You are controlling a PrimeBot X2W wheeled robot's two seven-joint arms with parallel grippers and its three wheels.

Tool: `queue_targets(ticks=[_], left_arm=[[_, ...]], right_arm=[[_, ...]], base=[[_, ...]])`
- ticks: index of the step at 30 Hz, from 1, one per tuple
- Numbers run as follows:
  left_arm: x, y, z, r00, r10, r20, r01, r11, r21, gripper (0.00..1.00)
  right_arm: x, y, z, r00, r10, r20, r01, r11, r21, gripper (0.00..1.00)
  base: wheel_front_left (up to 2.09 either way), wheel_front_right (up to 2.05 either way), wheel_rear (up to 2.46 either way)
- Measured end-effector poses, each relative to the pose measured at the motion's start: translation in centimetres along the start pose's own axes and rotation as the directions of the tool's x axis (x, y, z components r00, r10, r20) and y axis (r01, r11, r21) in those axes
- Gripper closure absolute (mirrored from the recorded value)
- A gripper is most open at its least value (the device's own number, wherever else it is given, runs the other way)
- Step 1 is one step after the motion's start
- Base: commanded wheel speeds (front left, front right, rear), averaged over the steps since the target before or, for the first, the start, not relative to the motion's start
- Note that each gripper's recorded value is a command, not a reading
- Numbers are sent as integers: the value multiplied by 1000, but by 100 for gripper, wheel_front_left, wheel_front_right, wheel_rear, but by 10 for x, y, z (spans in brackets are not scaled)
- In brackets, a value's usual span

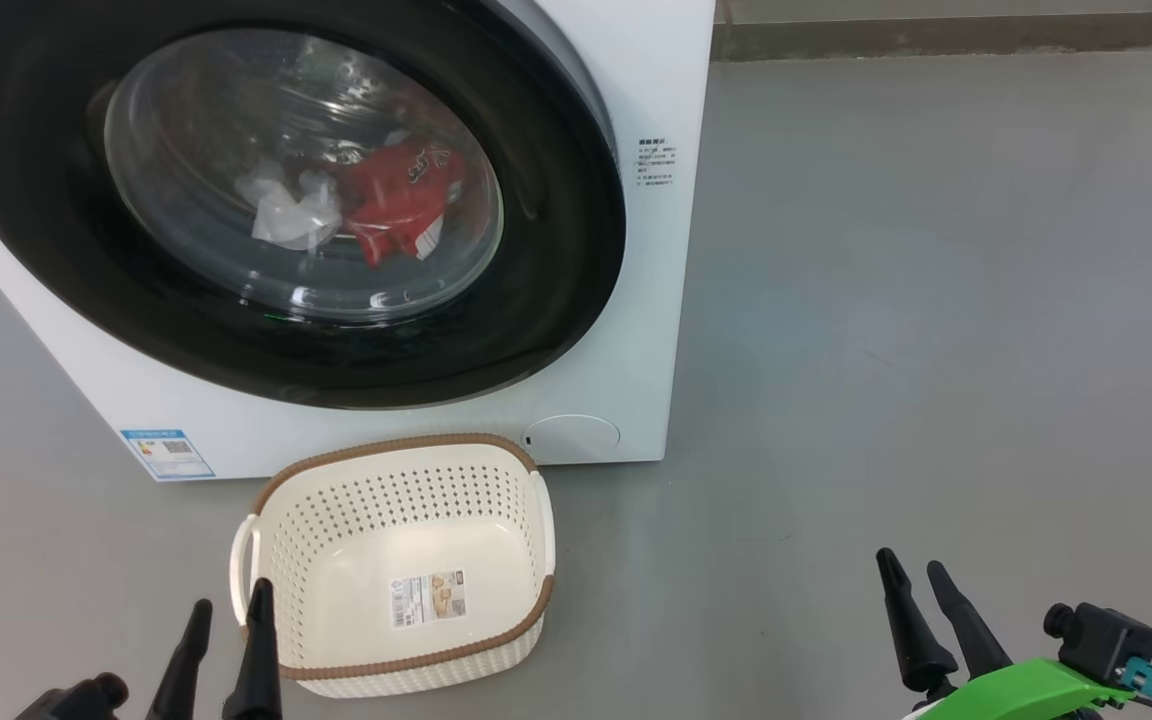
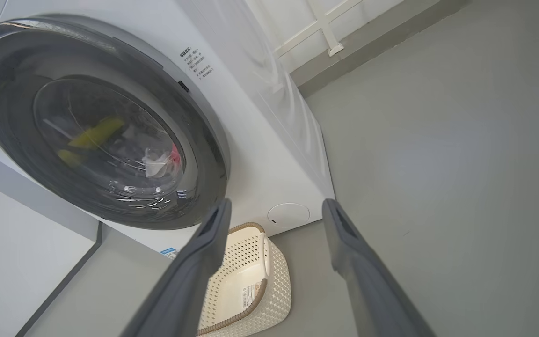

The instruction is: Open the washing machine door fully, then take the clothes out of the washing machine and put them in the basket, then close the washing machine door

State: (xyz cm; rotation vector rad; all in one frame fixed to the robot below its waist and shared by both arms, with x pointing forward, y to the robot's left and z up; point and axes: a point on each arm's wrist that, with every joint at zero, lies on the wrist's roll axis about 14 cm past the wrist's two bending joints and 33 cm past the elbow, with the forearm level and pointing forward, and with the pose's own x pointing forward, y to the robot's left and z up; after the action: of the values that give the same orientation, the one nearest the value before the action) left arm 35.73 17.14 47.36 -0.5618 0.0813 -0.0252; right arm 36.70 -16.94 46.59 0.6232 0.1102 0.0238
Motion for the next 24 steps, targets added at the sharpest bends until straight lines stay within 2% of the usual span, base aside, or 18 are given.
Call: queue_targets(ticks=[14,24], left_arm=[[-4,-4,-4,1000,-31,-2,31,987,157,0],[-5,-9,-5,998,-60,-3,59,964,260,0]], right_arm=[[1,12,3,998,53,20,-49,985,-163,0],[1,17,9,995,91,35,-77,954,-289,0]], base=[[0,0,0],[0,0,0]])
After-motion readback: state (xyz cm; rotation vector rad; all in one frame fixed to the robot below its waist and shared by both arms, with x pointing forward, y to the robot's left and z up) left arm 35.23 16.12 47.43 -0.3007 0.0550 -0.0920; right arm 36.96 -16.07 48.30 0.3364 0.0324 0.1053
